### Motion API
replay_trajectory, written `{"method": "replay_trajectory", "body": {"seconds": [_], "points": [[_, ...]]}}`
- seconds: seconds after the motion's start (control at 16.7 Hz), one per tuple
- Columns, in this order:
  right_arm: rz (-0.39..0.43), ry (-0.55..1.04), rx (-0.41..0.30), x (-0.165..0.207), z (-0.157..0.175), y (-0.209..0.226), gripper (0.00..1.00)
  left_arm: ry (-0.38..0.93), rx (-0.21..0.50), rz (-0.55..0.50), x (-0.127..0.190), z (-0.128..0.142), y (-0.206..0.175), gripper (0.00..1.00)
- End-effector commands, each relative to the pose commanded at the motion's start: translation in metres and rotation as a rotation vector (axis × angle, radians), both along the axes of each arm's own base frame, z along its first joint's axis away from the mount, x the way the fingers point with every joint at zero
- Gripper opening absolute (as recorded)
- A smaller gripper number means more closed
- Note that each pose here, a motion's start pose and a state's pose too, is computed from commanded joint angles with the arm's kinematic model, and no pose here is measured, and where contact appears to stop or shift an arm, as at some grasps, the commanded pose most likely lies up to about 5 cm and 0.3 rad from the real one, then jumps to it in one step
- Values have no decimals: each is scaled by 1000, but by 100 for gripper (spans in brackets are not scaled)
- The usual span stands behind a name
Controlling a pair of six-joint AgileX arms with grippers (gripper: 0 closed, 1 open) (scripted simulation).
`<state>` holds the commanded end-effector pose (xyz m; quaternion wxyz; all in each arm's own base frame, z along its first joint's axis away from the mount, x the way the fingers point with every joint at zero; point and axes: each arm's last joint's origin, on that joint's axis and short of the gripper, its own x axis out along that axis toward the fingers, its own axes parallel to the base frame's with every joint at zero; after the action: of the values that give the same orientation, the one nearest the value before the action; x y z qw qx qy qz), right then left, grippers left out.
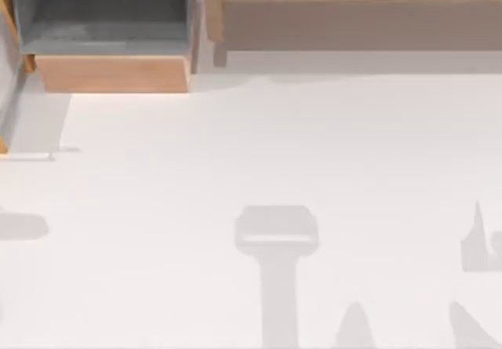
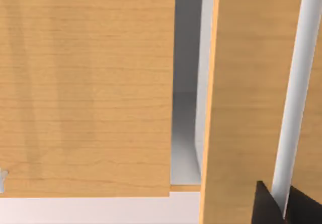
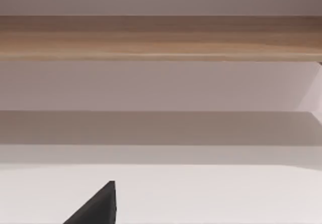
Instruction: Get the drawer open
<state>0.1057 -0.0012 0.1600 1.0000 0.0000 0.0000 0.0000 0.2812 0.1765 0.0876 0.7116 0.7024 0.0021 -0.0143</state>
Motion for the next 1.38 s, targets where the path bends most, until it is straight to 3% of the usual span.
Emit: {"method": "replay_trajectory", "body": {"seconds": [0.24, 0.54, 1.32, 1.38], "points": [[0, 0, 0, 0, 0, 0, 100, 1, -2, 0, -31, 0, -1, 0], [0, 0, 0, 0, 0, 0, 100, 1, -2, 0, -37, 0, -1, 0], [0, 0, 0, 0, 0, 0, 100, 1, -2, 0, -37, 0, -1, 98], [0, 0, 0, 0, 0, 0, 100, 1, -2, 0, -37, 0, -1, 100]]}}
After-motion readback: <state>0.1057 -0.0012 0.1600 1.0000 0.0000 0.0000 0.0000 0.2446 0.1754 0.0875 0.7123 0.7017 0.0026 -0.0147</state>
